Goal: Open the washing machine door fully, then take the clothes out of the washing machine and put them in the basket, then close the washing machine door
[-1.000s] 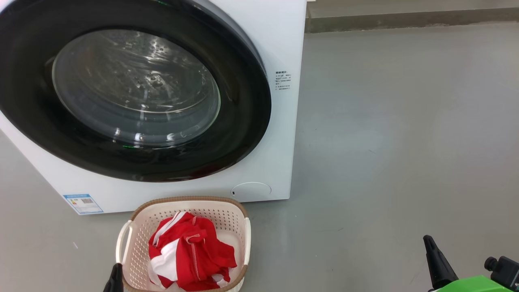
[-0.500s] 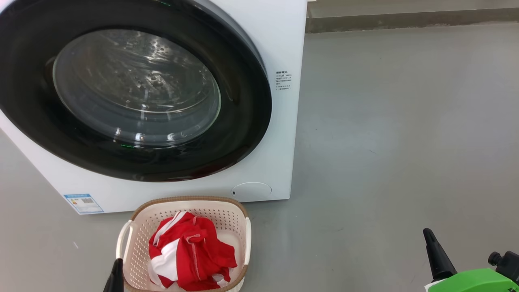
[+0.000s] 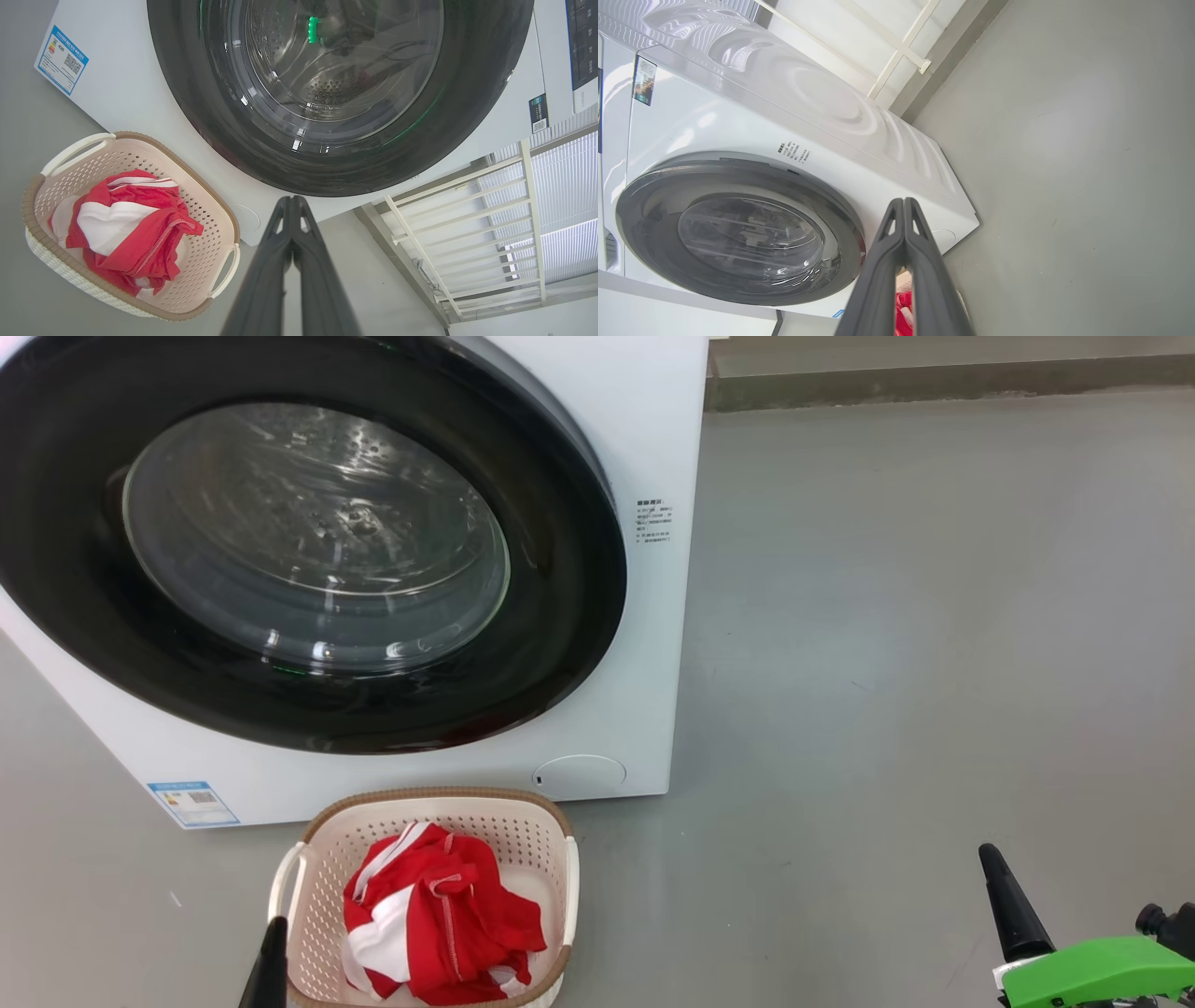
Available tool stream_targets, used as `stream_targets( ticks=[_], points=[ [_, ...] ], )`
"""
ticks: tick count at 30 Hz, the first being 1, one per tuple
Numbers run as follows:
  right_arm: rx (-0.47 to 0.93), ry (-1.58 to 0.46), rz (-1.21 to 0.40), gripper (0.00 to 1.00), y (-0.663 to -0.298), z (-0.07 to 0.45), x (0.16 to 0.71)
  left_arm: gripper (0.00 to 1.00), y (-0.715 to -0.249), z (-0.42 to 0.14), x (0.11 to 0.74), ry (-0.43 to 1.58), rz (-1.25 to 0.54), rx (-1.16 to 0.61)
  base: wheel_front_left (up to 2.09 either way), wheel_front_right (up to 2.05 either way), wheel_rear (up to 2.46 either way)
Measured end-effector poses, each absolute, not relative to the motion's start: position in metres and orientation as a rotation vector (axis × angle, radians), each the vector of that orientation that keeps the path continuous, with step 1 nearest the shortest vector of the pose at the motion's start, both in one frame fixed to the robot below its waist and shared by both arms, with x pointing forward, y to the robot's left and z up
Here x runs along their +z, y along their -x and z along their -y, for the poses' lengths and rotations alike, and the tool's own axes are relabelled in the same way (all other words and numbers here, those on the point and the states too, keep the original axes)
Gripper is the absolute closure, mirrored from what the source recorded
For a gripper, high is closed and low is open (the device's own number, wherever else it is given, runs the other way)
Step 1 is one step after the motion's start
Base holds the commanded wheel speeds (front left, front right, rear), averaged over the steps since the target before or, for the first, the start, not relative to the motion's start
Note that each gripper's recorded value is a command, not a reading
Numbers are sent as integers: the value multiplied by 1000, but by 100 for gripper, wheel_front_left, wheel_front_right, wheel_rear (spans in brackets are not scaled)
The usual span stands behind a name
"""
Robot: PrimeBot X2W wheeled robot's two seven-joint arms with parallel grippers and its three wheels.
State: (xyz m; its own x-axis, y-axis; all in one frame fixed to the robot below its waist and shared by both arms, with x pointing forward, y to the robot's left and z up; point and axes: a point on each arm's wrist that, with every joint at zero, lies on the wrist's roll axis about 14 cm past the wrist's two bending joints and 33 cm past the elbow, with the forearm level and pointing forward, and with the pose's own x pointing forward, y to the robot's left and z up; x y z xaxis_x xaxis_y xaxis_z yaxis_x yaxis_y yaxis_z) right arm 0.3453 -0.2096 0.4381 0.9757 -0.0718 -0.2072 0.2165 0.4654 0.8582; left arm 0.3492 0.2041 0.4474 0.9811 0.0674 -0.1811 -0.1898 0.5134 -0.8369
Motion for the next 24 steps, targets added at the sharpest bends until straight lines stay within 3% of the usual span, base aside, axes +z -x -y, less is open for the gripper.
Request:
stream_targets(
  ticks=[24],
  points=[
    [-150, -1292, -114, 100, -358, 207, 454, 100, -361, -198, 460, 1282, -114, 123, 0, 0, 0]
  ],
)
